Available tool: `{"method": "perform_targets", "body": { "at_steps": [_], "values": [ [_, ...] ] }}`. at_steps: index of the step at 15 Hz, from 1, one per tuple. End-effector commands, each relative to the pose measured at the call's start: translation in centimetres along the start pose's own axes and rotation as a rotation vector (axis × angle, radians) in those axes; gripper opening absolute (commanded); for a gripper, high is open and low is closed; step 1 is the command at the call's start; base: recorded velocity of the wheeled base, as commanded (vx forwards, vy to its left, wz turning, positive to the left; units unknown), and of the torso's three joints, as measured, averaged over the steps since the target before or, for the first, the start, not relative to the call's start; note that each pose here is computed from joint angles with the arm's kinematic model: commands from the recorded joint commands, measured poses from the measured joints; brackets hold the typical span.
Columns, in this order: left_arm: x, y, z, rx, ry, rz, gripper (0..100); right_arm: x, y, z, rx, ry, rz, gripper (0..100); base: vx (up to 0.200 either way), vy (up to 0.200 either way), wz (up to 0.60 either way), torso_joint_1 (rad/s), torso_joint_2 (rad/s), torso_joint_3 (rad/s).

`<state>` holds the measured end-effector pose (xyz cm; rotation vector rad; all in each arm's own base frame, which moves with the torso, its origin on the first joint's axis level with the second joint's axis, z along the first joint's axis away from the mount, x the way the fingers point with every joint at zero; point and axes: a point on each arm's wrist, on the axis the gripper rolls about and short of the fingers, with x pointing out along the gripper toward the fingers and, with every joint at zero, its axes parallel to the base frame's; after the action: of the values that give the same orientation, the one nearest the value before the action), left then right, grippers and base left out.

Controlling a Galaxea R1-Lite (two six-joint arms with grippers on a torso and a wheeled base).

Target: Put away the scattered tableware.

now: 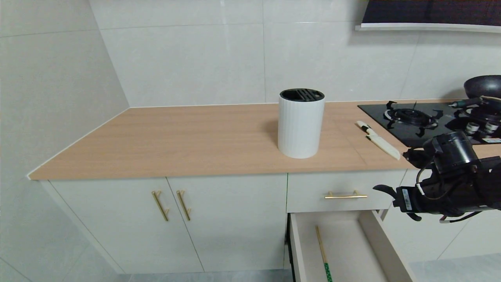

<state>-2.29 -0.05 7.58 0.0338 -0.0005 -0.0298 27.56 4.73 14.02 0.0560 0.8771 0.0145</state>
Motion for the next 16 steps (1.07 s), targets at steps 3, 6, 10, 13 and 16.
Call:
{"method": "perform_targets", "body": {
  "at_steps": [3,6,10,13,16],
  "values": [
    [0.0,0.0,0.0,0.000,0.000,0.001,100,1.7,0.0,-0.5,-0.005,0.051,-0.017,0,0.000,0.000,0.00,-0.199,0.51,0.307],
    [0.0,0.0,0.0,0.000,0.000,0.001,100,2.6,0.1,-0.7,-0.009,0.080,-0.022,0,0.000,0.000,0.00,-0.186,0.50,0.300],
    [0.0,0.0,0.0,0.000,0.000,0.001,100,4.2,0.3,-1.2,-0.015,0.090,-0.029,0,0.000,0.000,0.00,-0.163,0.49,0.314],
    [0.0,0.0,0.0,0.000,0.000,-0.001,100,5.2,0.3,-1.6,-0.017,0.103,-0.035,0,0.000,0.000,0.00,-0.142,0.48,0.330],
    [0.0,0.0,0.0,0.000,0.000,-0.001,100,6.1,0.4,-1.8,-0.019,0.118,-0.036,0,0.000,0.000,0.00,-0.115,0.46,0.342]
  ]
}}
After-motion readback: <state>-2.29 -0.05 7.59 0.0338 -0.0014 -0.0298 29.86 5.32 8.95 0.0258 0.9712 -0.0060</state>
